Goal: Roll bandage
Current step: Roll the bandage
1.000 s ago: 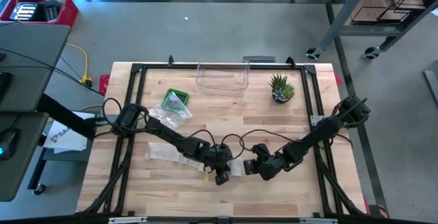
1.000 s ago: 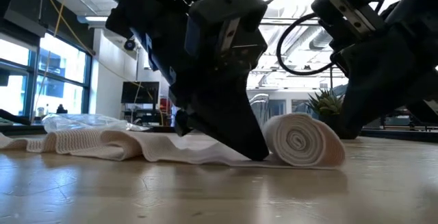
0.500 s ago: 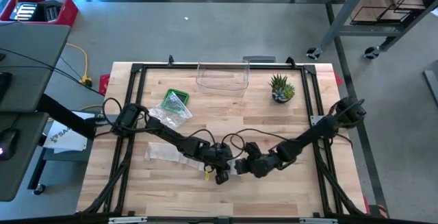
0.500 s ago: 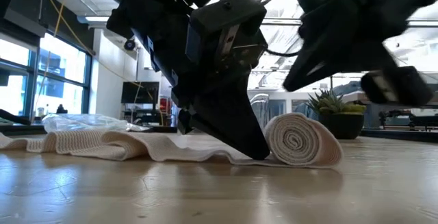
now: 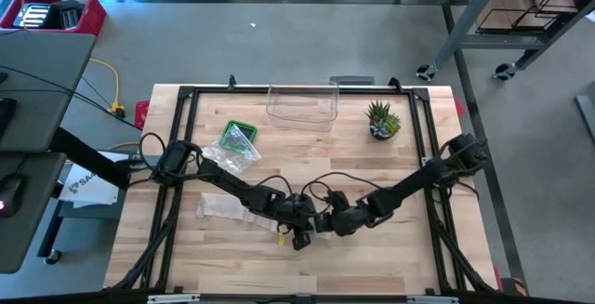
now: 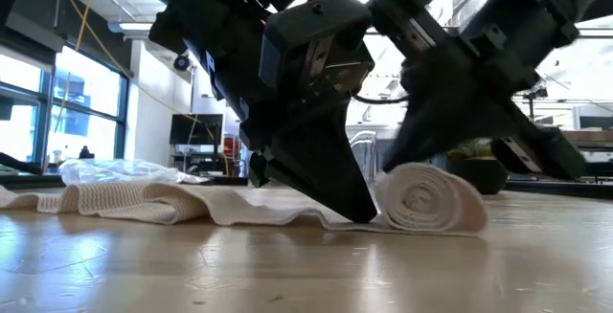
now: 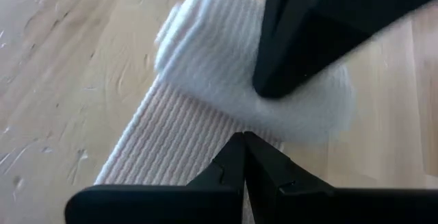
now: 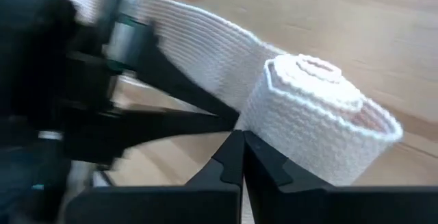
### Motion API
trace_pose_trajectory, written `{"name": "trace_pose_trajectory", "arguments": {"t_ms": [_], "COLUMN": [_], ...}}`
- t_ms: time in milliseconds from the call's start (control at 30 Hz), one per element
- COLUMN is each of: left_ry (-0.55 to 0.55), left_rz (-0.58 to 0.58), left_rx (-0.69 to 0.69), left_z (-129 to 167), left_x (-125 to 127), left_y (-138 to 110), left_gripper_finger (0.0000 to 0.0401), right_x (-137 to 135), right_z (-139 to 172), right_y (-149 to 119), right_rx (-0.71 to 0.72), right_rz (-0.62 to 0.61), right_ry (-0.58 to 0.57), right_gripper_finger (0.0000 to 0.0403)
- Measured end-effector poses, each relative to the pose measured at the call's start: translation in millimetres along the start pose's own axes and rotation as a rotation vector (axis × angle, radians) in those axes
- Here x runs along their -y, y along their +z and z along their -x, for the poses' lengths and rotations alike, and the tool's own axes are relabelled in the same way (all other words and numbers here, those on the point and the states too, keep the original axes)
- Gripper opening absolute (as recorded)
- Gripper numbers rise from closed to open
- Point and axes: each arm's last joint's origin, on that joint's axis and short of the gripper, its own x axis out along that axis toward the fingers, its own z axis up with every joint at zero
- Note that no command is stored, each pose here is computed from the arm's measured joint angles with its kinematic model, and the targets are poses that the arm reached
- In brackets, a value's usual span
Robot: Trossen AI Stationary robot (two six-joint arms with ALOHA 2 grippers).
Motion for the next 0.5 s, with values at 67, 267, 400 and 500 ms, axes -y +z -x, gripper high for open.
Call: {"name": "trace_pose_trajectory", "arguments": {"t_ms": [67,267,400,500], "left_ry": [0.000,0.001,0.001,0.000], "left_rz": [-0.002,0.001,0.001,0.002], "left_rx": [0.000,0.000,-0.001,-0.003], "left_z": [0.0,0.0,-0.2,-0.3], "left_x": [-0.2,-0.3,-0.4,-0.5], "left_y": [0.1,0.2,0.0,0.0], "left_gripper_finger": [0.0000,0.0000,0.0000,0.0000], "right_x": [2.2,4.0,3.3,-0.3], "right_z": [1.1,5.6,9.6,19.6], "right_y": [-3.8,-12.8,-13.0,-11.2], "right_rx": [-0.011,-0.041,-0.042,-0.044], "right_rz": [0.009,0.024,0.017,0.030], "right_ry": [-0.019,-0.032,-0.033,-0.026], "right_gripper_finger": [0.0000,0.0000,0.0000,0.0000]}}
